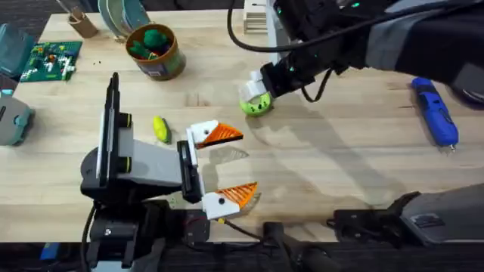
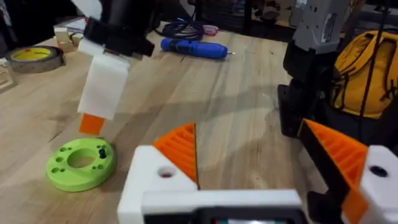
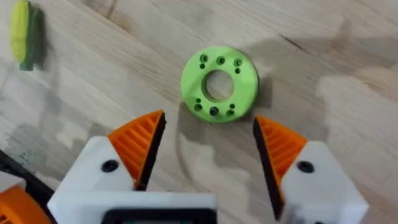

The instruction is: Pick up the gripper from the table and insert it into the empty holder that is missing its gripper. Then pick up a screw, insert it into the mounting hole, and use the screwdriver to tighten it. Finally, clean up the table by picking up the vegetable and placing it into the bucket.

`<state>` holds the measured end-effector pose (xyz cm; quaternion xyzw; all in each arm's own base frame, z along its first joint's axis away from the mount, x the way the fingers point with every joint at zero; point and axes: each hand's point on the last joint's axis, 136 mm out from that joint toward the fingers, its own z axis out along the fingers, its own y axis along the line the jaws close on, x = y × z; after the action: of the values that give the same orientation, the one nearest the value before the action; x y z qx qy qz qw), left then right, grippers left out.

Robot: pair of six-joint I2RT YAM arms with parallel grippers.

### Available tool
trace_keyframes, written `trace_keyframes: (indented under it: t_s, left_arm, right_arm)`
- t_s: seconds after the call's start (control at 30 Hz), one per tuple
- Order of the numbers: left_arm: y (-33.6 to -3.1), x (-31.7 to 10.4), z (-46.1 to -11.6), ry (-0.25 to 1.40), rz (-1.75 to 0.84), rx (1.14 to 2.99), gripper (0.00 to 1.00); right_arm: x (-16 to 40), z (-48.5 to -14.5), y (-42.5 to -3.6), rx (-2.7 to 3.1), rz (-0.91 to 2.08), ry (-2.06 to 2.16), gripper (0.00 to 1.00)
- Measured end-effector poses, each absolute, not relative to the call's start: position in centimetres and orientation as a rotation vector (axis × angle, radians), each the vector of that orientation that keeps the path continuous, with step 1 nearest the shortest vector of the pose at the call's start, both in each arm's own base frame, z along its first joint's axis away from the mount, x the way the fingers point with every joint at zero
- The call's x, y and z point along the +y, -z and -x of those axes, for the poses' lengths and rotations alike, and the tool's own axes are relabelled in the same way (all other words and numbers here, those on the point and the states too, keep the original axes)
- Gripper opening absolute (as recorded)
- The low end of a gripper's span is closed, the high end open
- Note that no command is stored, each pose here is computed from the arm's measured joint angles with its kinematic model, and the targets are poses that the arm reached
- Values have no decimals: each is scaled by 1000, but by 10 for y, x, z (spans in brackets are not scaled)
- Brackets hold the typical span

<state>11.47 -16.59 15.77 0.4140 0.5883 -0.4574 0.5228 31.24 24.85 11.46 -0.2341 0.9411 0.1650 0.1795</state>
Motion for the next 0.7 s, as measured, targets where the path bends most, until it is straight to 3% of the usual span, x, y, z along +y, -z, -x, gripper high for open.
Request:
trace_keyframes:
  t_s: [0.1,0.27,0.7]
  left_arm:
    - [-158,-166,-115,1096,-992,1409,995]
    - [-158,-166,-114,1098,-994,1407,994]
    - [-158,-166,-114,1098,-994,1407,993]
  right_arm:
    - [250,-312,-107,2679,669,-460,874]
    - [252,-310,-90,2721,679,-447,730]
    - [253,-310,-85,2733,683,-439,645]
